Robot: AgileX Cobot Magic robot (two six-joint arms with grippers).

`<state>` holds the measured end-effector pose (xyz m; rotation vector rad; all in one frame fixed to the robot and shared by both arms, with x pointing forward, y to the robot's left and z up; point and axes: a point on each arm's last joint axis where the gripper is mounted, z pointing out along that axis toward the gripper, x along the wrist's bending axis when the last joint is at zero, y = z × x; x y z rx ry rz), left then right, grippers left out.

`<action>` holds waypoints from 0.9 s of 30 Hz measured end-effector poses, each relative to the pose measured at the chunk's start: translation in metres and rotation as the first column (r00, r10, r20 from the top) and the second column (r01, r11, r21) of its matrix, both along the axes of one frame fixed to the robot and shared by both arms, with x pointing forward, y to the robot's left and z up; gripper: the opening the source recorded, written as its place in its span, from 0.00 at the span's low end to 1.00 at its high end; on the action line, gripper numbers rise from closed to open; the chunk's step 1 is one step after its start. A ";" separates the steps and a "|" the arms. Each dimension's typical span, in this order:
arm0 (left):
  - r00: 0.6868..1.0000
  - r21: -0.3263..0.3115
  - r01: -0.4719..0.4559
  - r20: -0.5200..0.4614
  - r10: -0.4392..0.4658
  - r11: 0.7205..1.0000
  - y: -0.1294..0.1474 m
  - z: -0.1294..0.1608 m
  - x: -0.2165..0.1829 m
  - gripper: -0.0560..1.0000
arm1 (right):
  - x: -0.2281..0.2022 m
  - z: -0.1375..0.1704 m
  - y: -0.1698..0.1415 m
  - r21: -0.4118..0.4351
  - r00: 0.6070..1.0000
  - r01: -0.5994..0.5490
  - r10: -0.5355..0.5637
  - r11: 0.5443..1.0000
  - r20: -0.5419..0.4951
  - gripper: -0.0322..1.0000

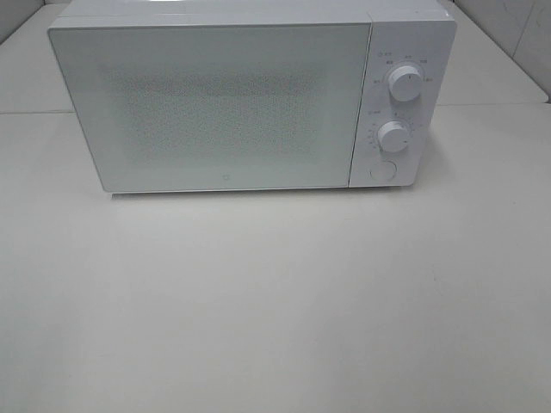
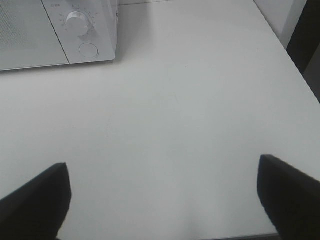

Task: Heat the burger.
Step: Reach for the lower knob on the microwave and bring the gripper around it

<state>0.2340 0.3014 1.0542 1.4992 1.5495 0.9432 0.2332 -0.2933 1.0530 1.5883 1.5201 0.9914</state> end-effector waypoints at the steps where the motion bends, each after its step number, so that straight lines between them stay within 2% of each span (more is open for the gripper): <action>1: 1.000 0.000 0.000 0.000 0.000 1.000 0.000 0.000 0.000 0.99 | 0.000 0.000 0.000 0.000 1.000 0.000 0.000 1.000 0.000 0.97; 11: 1.000 0.000 0.000 0.000 0.000 1.000 0.000 0.000 0.000 0.99 | 0.001 0.002 0.001 0.007 1.000 -0.004 0.004 1.000 0.010 0.97; 14: 1.000 0.000 0.000 0.000 0.000 1.000 0.000 0.000 0.000 0.99 | 0.008 0.016 0.001 0.022 0.997 -0.009 0.007 1.000 0.080 0.97; 15: 1.000 0.000 0.000 0.000 0.000 1.000 0.000 0.000 0.000 0.99 | 0.019 0.028 0.001 0.024 0.989 -0.015 0.011 1.000 0.150 0.97; 16: 1.000 0.000 0.000 0.000 0.000 1.000 0.000 0.000 0.000 0.99 | 0.019 0.028 0.001 0.024 0.989 -0.015 0.011 1.000 0.150 0.97; 18: 1.000 0.000 0.000 0.000 0.000 1.000 0.000 0.000 0.000 0.99 | 0.038 0.040 0.001 0.002 0.975 -0.023 0.022 1.000 0.221 0.97; 20: 1.000 0.000 0.000 0.000 0.000 1.000 0.000 0.000 0.000 0.99 | 0.044 0.042 0.000 -0.008 0.972 -0.024 0.025 1.000 0.235 0.97; 22: 1.000 0.000 0.000 0.000 0.000 1.000 0.000 0.000 0.000 0.99 | 0.061 0.048 -0.002 -0.070 0.960 -0.021 0.040 0.997 0.279 0.97; 27: 1.000 0.000 0.000 0.000 0.000 1.000 0.000 0.000 0.000 0.99 | 0.093 0.042 -0.006 -0.141 0.933 0.010 0.041 0.990 0.357 0.97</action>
